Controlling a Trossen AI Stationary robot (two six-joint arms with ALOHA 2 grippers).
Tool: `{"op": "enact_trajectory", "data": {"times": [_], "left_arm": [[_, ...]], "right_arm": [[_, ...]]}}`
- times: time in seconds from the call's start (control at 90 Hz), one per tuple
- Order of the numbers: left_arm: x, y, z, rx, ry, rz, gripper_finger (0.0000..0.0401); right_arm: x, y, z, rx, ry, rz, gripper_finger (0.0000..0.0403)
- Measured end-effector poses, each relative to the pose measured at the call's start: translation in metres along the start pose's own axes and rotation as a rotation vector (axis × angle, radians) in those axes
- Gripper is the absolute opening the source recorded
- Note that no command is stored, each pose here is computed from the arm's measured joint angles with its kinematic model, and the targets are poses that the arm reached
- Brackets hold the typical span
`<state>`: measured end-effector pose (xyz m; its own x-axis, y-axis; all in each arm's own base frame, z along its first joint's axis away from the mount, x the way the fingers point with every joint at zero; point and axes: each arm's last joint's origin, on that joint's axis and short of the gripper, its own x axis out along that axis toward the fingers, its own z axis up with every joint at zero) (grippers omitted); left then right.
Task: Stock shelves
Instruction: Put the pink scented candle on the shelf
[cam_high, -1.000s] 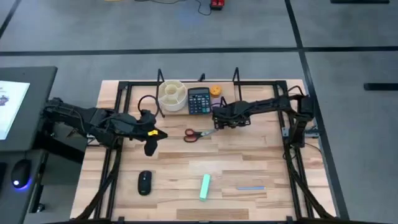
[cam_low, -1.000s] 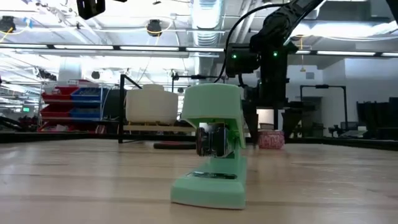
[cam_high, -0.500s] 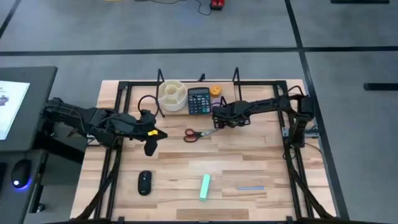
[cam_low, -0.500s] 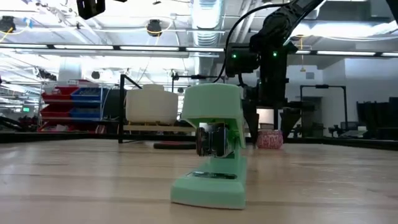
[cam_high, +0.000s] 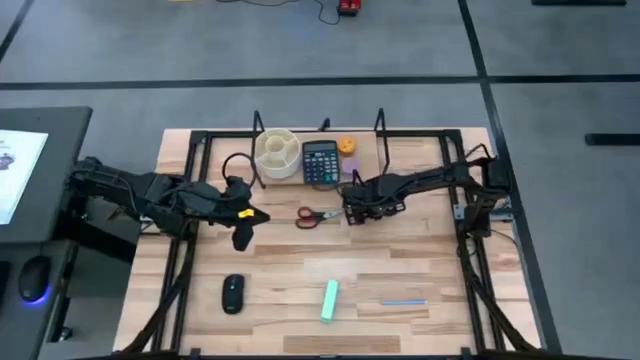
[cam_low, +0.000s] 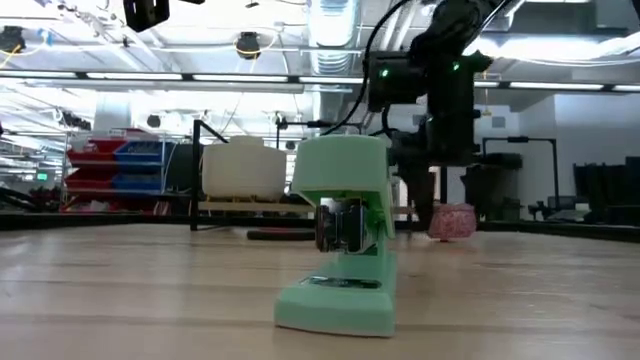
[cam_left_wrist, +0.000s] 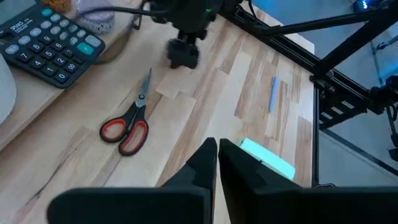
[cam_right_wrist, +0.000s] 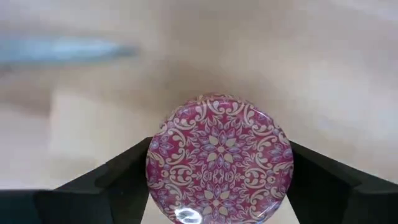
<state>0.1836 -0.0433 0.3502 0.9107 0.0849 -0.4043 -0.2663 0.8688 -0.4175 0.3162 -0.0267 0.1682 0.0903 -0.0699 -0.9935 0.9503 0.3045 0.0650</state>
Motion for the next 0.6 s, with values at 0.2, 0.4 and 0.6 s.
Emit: {"op": "enact_trajectory", "data": {"times": [0.2,0.4,0.6], "left_arm": [[0.000,0.000,0.000,0.012,0.003,-0.003,0.0000],[0.000,0.000,0.000,0.026,0.002,-0.006,0.0000],[0.000,0.000,0.000,0.026,0.001,-0.008,0.0000]], "right_arm": [[-0.044,0.012,-0.003,-0.115,-0.008,0.048,0.0291],[-0.106,0.027,0.022,-0.233,-0.106,0.158,0.0291],[-0.158,0.025,0.061,-0.366,-0.251,0.265,0.0291]]}}
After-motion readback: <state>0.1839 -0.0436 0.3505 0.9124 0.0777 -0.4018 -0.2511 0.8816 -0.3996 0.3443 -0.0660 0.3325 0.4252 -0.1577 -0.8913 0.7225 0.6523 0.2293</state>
